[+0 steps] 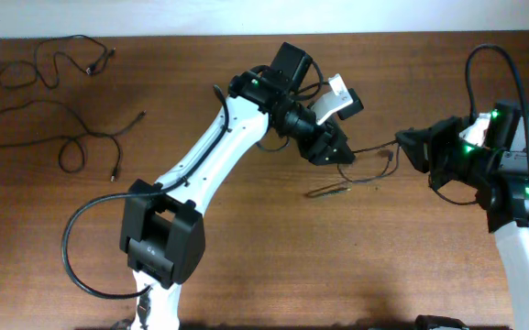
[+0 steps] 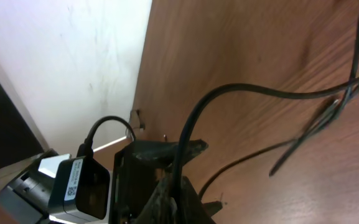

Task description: Untangle cables

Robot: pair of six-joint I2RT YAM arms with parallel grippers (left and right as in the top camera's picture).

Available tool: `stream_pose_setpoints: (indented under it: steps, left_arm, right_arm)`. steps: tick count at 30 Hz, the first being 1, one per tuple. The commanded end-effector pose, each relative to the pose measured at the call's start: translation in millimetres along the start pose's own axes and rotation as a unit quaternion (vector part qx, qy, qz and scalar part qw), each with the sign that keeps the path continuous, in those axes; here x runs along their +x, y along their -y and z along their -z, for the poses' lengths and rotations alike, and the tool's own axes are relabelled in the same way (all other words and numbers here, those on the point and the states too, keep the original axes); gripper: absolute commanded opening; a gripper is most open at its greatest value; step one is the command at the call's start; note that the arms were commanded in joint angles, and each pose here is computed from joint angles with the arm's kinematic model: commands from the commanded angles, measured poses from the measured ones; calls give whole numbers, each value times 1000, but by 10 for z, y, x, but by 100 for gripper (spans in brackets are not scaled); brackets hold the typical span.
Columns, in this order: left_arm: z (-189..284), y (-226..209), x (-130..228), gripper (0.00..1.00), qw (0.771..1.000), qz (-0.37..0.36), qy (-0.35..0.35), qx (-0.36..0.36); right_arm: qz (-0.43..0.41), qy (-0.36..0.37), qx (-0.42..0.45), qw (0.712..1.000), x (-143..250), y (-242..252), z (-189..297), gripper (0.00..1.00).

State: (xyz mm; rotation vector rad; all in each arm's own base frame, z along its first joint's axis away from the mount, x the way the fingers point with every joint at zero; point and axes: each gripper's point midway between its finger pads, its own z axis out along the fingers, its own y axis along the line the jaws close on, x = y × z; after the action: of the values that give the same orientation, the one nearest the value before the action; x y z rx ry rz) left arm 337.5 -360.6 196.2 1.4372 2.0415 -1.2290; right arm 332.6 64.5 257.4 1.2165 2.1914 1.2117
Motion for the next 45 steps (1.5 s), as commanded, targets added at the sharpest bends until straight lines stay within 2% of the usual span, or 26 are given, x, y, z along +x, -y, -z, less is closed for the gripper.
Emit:
stream_pose_setpoints:
  steps: [1, 2, 3, 4, 5, 8, 9, 10, 12, 14, 17, 20, 21, 24, 30, 33, 36, 38, 41, 43, 45]
  left_arm:
    - [-19, 192, -128, 50, 999, -37, 4, 3]
    - [-39, 175, -115, 34, 999, -39, -3, -6]
    - [-46, 156, -104, 23, 999, -40, -7, -13]
    - [-48, 119, -85, 4, 999, -39, -13, -24]
    - [-48, 118, -85, 0, 999, -36, -13, -24]
    - [-48, 106, -118, 0, 1000, 11, -6, -27]
    - [-40, 102, -135, 0, 999, 30, -3, -28]
    - [0, 189, -215, 0, 999, 48, 10, -11]
    - [97, 393, -369, 0, 998, 32, 36, 26]
    - [264, 503, -568, 0, 998, 4, 60, 12]
    - [396, 417, -669, 0, 996, 46, 74, -35]
    - [435, 434, -788, 0, 991, 84, 96, -29]
    - [478, 430, -850, 0, 989, 99, 109, -30]
    - [646, 466, -1013, 0, 983, 112, 144, -12]
    - [722, 776, -1110, 0, 975, 135, 151, 89]
    - [817, 1032, -1213, 0, 967, 117, 156, 165]
    - [895, 1187, -1277, 0, 960, 102, 155, 208]
    - [921, 1170, -1290, 0, 960, 98, 159, 207]
    - [1108, 923, -1283, 0, 961, 109, 181, 175]
    - [1288, 554, -1213, 0, 960, 154, 202, 117]
    - [1475, 20, -957, 0, 949, 233, 211, 15]
  right_arm:
    - [-6, -17, -18, 1000, 94, -103, 15, 4]
    - [-5, -17, -18, 1000, 93, -105, 15, 4]
    - [-5, -19, -19, 1000, 100, -108, 15, 4]
    - [-3, -21, -19, 1000, 105, -108, 16, 4]
    - [12, -18, -19, 1000, 95, -106, 16, 4]
    - [83, 23, 13, 996, -41, 17, 16, 5]
    - [83, 39, 45, 995, -90, 156, 27, 9]
    - [65, 61, 95, 992, -151, 372, 63, 29]
    - [50, 92, 158, 982, -228, 639, 143, 41]
    - [105, 86, 185, 973, -233, 730, 176, 48]
    - [147, 64, 204, 966, -181, 814, 198, 55]
    - [149, 49, 222, 962, -121, 906, 227, 74]
    - [160, 41, 229, 959, -99, 941, 239, 77]
    - [159, 20, 231, 960, -19, 976, 245, 77]
    - [186, 4, 134, 973, 20, 582, 92, 77]
    - [179, 12, 160, 971, -62, 695, 47, 77]
    - [162, -4, 187, 969, -136, 852, -118, 76]
    - [144, -21, 215, 966, -186, 1009, -250, 69]
    - [119, -23, 294, 948, -279, 1359, -273, 65]
    - [117, -10, 331, 936, -324, 1485, -196, 64]
    - [122, 4, 341, 932, -329, 1488, -96, 65]
